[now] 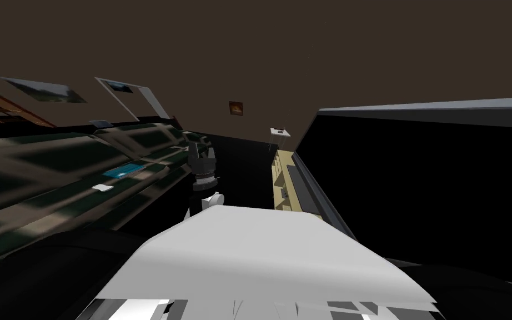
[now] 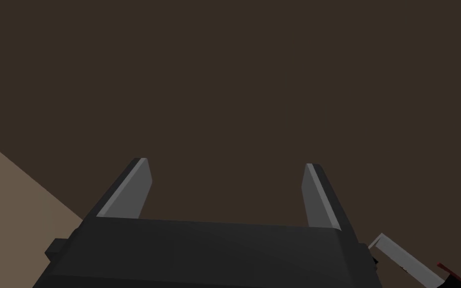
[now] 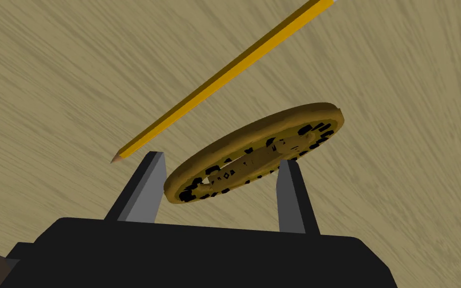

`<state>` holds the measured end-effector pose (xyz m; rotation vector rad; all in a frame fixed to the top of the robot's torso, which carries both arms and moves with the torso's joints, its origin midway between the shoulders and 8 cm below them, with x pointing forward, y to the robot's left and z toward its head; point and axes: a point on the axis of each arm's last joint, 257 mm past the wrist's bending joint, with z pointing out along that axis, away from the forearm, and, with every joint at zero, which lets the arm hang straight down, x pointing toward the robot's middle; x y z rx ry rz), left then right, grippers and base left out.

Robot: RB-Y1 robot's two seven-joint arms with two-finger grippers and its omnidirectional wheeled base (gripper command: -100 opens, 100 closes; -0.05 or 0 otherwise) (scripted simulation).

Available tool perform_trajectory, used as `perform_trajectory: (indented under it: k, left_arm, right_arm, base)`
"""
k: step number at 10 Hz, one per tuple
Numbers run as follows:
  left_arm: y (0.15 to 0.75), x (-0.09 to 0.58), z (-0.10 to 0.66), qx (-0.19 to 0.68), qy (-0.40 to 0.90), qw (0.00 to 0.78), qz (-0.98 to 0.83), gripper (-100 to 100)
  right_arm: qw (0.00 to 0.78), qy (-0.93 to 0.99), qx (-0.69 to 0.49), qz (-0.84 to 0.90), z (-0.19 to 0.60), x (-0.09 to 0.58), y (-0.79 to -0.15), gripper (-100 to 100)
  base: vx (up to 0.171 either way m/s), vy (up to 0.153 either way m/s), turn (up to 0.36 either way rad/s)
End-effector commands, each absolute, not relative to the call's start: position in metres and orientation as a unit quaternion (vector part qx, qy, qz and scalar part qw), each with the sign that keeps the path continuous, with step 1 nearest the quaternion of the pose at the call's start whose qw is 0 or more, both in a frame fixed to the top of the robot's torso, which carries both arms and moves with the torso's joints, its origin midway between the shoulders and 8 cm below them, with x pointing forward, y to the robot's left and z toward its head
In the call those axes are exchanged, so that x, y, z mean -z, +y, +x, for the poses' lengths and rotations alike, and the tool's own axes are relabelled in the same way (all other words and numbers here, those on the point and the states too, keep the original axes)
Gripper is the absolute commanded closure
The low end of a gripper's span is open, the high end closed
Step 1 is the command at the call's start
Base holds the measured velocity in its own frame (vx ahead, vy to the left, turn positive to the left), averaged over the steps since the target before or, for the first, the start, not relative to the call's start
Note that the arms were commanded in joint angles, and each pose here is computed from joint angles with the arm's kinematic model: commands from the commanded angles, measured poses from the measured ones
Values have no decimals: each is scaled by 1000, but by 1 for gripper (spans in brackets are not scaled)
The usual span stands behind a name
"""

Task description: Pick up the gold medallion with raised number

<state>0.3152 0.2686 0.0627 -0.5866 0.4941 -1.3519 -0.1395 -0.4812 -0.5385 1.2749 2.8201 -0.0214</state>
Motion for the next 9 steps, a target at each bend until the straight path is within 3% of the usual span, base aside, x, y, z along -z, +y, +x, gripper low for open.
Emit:
perform_trajectory:
  k: [1,4,6,9]
  left_arm:
    - [269,-63,315,610,223,713,-265,0]
    - [268,-63,315,610,223,713,-265,0]
    - [269,-63,315,610,223,713,-265,0]
    - [268,-63,315,610,223,713,-265,0]
  right_arm:
    - [48,915,19,401,-103,548,-496,100]
    - [38,927,33,370,-103,550,-501,100]
    - [70,923,53,375,-52,559,-524,100]
    - [59,938,68,336,-47,561,-529,100]
  base:
    - [-50,68,-279]
    - [-9,10,26]
    - [-43,24,-321]
    - [-7,11,-13]
